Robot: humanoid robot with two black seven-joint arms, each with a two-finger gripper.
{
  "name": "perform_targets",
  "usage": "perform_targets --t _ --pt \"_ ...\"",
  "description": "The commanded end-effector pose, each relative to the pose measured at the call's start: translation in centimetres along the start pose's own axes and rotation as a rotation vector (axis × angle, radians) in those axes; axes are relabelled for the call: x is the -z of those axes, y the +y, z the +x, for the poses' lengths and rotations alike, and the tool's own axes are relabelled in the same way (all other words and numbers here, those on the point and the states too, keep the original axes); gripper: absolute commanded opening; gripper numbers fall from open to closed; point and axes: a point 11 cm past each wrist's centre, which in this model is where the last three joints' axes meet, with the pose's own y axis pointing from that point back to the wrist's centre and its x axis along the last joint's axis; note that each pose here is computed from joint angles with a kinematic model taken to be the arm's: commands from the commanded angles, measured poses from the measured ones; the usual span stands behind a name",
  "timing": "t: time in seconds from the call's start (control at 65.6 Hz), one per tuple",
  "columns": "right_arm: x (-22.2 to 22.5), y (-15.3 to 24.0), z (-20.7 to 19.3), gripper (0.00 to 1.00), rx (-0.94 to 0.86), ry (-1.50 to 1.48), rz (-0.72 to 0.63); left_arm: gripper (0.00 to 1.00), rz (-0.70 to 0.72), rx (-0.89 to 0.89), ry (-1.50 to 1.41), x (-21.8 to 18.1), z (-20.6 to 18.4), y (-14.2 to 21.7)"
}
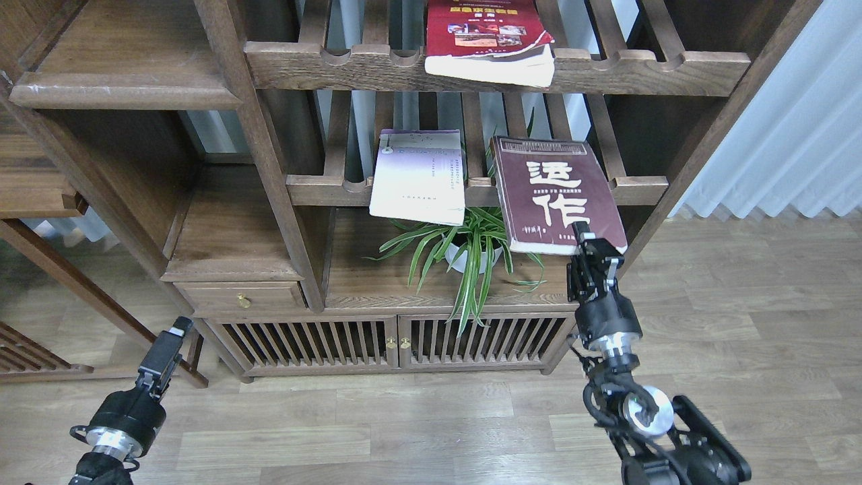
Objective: Organize books on shelf
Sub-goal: 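Grasp the dark red book's lower edge with the right gripper, then pull the dark red book off the shelf and down toward the left gripper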
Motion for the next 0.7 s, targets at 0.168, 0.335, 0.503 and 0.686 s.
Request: perform_targets --t 0.168,0.335,0.503,0.686 --pt "-2.7 6.7 3.7 0.05 -0.14 -0.04 -0.058 1.0 0.016 -0.003 0.013 1.0 0.1 0.1" --pt "-3.9 10.2 5.7 0.05 -0.225 -0.055 -0.082 1.0 0.056 -0.005 0.017 2.5 0.1 0.3" --pt "-5.7 12.2 6.7 0.06 -0.276 -0.065 -0.137 1.0 0.106 -0.007 0.033 5.1 0.1 0.6" --pt "-8.8 13.7 7.3 0.06 -0.309 -0.083 -0.261 1.0 0.206 0.018 0.083 10.1 -1.1 0.7"
